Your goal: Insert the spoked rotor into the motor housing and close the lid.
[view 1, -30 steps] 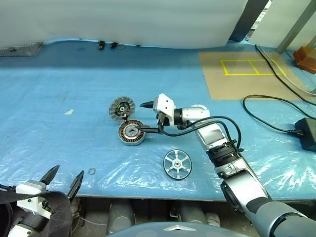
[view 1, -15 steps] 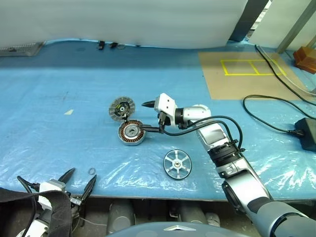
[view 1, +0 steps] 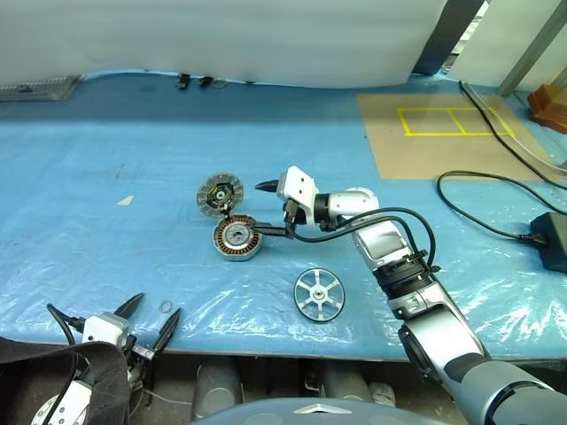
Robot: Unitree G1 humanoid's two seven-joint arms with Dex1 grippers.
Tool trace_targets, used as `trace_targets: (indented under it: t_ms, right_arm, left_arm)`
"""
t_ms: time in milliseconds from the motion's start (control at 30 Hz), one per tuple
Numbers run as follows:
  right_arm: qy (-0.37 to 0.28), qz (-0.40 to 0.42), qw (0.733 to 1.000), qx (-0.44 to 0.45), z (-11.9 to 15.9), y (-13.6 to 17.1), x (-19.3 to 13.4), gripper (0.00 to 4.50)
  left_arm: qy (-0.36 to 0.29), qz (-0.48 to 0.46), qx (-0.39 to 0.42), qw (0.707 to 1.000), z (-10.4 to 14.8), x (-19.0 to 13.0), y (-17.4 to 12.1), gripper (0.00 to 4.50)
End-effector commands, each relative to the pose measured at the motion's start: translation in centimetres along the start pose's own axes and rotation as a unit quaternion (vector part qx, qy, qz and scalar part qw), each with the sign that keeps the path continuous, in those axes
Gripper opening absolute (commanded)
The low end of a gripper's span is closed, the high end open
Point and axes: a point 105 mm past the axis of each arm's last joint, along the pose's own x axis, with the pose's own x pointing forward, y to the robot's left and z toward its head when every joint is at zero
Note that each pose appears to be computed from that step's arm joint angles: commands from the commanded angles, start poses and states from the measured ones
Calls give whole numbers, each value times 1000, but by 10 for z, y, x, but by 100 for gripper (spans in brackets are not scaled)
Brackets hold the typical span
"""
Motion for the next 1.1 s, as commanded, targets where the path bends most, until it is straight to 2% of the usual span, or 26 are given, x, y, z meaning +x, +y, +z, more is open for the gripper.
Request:
trace_targets:
  t_ms: [33,100,367,600,700,767,800,967,1100]
  right_arm:
    - [-28,-2,999,-22,19,-3,0,448]
    - [-29,-2,999,-21,20,-3,0,448]
    - [-30,-5,999,-21,21,-5,0,450]
    - [-28,-7,999,-21,20,-6,0,450]
    - [-27,-8,999,-21,19,-6,0,450]
    - [-27,-9,999,-19,18,-6,-1,450]
    - [-28,-10,999,-17,18,-6,-2,450]
    - [-37,-12,999,-18,14,-5,-12,450]
    - [-45,-15,999,6,15,-7,-20,450]
  left_arm:
    - [23,1,2,1000,-11,-6,1,450]
    - [24,2,2,1000,-12,-6,2,450]
    - [26,8,4,1000,-14,-5,3,194]
    - [24,6,3,1000,-14,-6,5,194]
    - [19,-3,-7,1000,-12,-5,3,139]
    - [15,0,-4,1000,-9,-3,5,74]
    - [13,0,-5,1000,-8,-2,6,67]
    - [-42,-83,-7,996,25,14,-13,67]
    - [-73,-110,1,991,53,31,-14,67]
